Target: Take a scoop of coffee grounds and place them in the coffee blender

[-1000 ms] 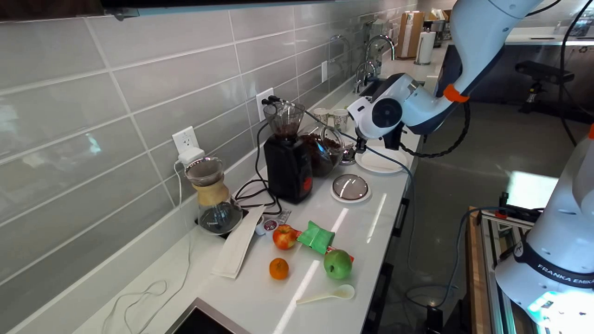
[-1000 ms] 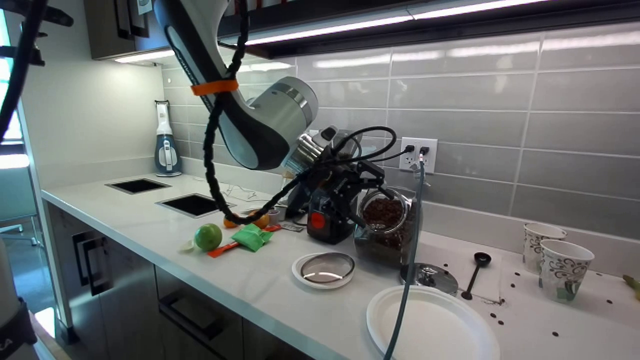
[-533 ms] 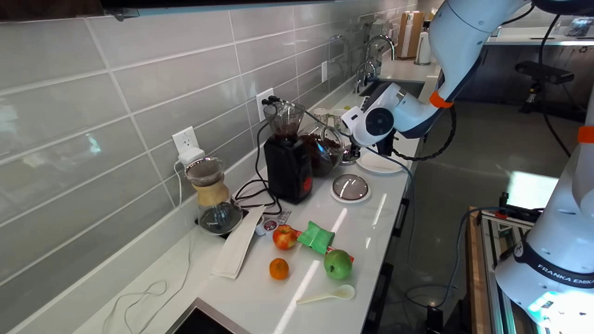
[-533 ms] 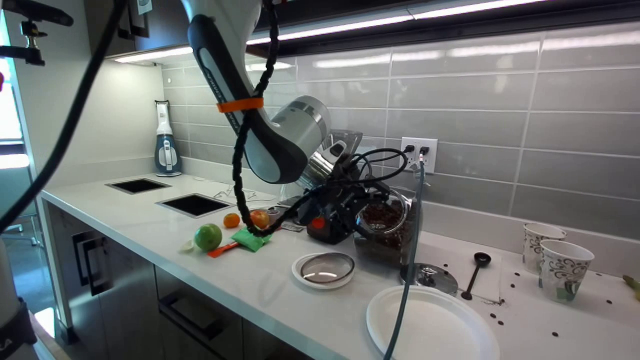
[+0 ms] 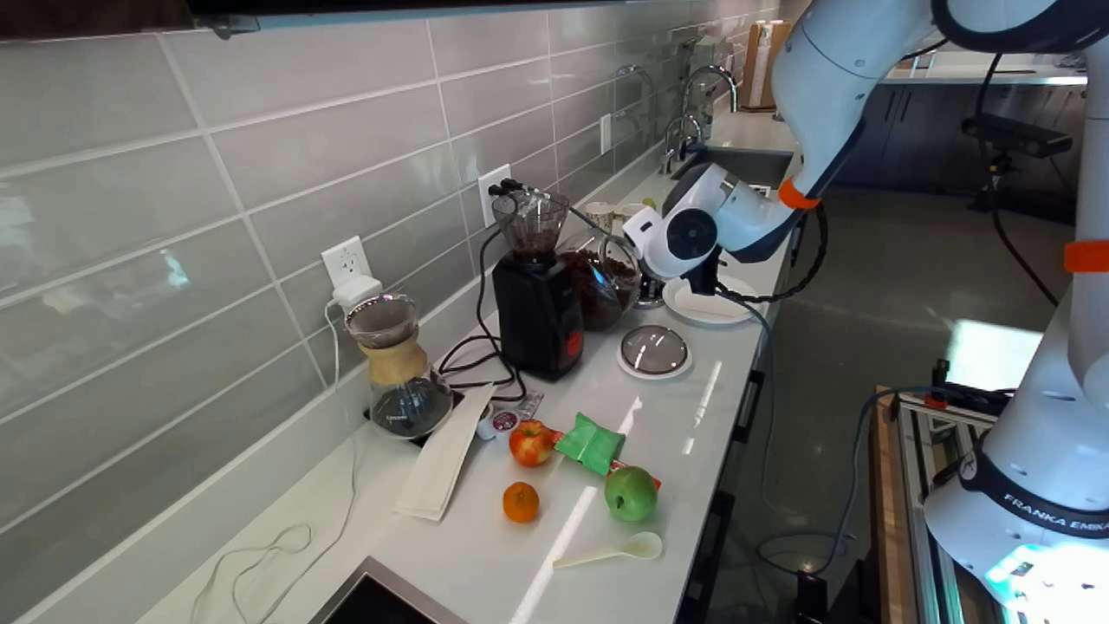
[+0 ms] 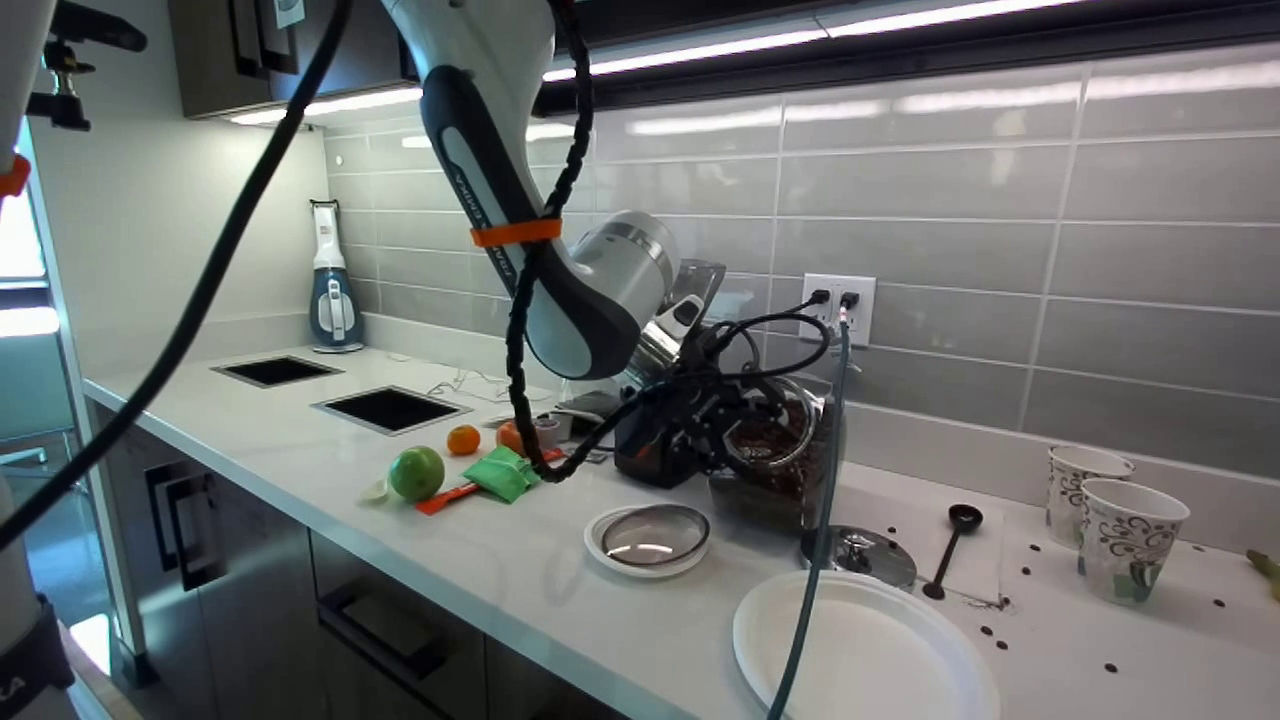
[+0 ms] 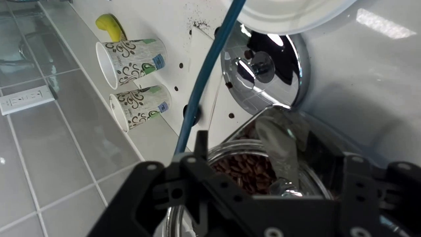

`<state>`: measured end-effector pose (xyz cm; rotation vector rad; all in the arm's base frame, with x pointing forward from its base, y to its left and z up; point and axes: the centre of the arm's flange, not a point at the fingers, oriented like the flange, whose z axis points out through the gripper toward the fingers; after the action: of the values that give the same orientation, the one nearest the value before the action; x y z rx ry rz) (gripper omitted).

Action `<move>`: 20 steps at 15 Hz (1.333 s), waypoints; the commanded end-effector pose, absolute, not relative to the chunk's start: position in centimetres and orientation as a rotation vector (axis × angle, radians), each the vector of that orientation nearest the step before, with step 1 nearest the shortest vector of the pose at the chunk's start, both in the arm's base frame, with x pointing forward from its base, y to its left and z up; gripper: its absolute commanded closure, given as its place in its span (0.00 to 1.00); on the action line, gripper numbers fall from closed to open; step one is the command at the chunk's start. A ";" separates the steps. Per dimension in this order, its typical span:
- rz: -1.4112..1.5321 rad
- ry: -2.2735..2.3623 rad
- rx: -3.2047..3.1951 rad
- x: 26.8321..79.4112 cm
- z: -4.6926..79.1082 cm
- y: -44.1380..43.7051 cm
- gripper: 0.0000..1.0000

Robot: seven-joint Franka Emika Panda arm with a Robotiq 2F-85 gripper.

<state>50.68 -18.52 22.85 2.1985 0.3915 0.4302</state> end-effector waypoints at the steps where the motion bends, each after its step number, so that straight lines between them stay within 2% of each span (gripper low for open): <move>1: 0.433 0.440 2.213 51.7 21.8 -18.8 0.26; 8: 0.384 0.477 2.215 51.8 21.9 -18.0 0.22; 11: 0.348 0.494 2.221 51.8 22.2 -17.5 0.26; 20: 0.244 0.504 2.235 52.0 22.7 -16.8 0.25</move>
<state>52.15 -17.07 22.19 2.2348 0.5098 0.2949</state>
